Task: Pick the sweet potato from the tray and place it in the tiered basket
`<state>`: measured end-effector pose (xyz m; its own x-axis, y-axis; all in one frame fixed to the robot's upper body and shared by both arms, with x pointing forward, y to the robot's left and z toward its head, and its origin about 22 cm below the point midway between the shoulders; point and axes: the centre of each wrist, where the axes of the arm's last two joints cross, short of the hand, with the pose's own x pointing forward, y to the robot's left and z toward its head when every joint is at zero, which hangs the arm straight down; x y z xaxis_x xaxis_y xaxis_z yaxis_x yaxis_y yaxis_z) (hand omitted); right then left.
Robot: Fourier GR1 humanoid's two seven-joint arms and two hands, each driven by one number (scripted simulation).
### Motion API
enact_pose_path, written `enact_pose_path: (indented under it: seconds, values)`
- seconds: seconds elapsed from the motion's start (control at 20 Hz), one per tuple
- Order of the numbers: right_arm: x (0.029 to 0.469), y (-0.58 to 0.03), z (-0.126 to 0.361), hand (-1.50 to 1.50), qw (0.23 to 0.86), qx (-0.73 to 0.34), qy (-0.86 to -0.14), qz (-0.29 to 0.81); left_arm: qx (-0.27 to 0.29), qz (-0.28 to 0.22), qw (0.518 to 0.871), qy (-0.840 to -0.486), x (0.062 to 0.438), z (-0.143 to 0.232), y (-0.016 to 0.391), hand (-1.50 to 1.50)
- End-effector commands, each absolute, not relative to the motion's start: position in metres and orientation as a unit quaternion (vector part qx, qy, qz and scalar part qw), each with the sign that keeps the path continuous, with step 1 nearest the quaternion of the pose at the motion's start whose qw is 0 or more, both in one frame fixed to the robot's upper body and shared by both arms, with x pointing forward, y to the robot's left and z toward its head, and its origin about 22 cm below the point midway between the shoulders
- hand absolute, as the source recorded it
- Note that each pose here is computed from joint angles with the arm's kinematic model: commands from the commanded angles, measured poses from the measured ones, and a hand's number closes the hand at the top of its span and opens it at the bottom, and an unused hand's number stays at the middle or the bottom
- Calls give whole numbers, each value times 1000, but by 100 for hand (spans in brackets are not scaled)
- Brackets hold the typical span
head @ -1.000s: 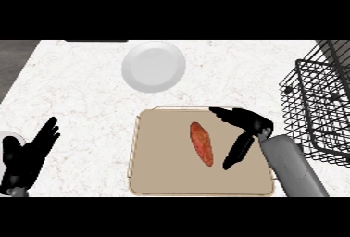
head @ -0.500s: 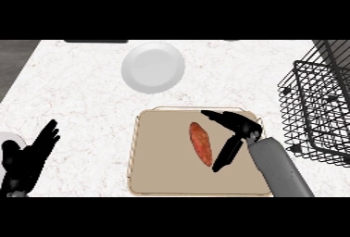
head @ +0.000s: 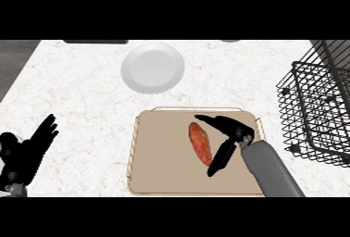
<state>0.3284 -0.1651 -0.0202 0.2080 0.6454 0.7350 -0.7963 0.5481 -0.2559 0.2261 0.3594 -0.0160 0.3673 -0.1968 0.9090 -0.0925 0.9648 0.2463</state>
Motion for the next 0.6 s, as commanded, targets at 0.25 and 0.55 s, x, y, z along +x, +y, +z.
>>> enact_pose_path:
  seconds: [0.25, 0.55]
  values:
    - [320, -133, -31, 150, 748, 104, -485, 441, 126, -31, 818, -560, 235, -16, 359, 0]
    - [329, -150, -24, 150, 763, 83, -505, 395, 136, -36, 812, -566, 207, -22, 377, 0]
